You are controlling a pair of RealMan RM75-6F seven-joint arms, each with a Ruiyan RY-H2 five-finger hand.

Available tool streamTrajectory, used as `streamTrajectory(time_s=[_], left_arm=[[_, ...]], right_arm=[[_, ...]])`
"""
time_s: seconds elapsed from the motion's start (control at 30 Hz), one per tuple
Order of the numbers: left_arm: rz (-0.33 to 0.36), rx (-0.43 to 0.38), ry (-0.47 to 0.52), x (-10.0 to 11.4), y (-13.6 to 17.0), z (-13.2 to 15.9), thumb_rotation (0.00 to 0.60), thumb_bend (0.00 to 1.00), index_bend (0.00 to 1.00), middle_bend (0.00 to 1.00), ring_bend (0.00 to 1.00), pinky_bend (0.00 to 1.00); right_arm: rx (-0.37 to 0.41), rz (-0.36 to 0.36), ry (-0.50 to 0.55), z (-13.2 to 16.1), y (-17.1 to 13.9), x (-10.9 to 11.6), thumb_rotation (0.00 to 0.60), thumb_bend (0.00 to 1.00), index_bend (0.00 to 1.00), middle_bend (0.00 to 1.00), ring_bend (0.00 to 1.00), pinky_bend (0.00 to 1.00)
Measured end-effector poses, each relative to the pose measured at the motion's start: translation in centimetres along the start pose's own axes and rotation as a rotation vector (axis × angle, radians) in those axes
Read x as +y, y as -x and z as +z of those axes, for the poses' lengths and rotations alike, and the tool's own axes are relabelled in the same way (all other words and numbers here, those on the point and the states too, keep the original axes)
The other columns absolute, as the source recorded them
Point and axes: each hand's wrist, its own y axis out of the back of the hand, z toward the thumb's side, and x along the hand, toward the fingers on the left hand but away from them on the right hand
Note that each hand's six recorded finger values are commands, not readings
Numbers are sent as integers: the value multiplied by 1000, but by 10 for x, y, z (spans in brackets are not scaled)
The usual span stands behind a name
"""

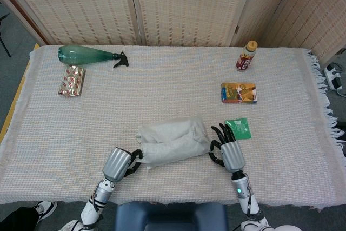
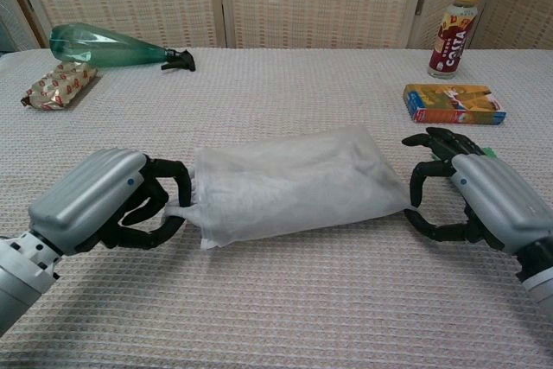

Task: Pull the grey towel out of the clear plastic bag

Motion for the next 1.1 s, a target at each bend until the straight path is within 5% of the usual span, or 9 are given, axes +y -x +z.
streamTrajectory(time_s=[0.27, 0.57, 1.1], left_arm=[[5, -2, -2, 3, 0, -1, 600, 541, 734, 1000, 1000, 1000], [26, 23, -44, 13, 0, -17, 600, 548, 736, 1000, 1000, 1000], [105, 133, -206, 77, 34, -92, 600, 549, 742, 1000, 1000, 1000]], right_arm=[[-5, -8, -3, -2, 2, 2, 600, 493, 660, 162, 0, 0], [8, -34, -40, -10, 0, 17, 600, 508, 669, 169, 0, 0], [-33, -71, -267, -67, 0, 78, 600, 517, 671, 172, 0, 0]])
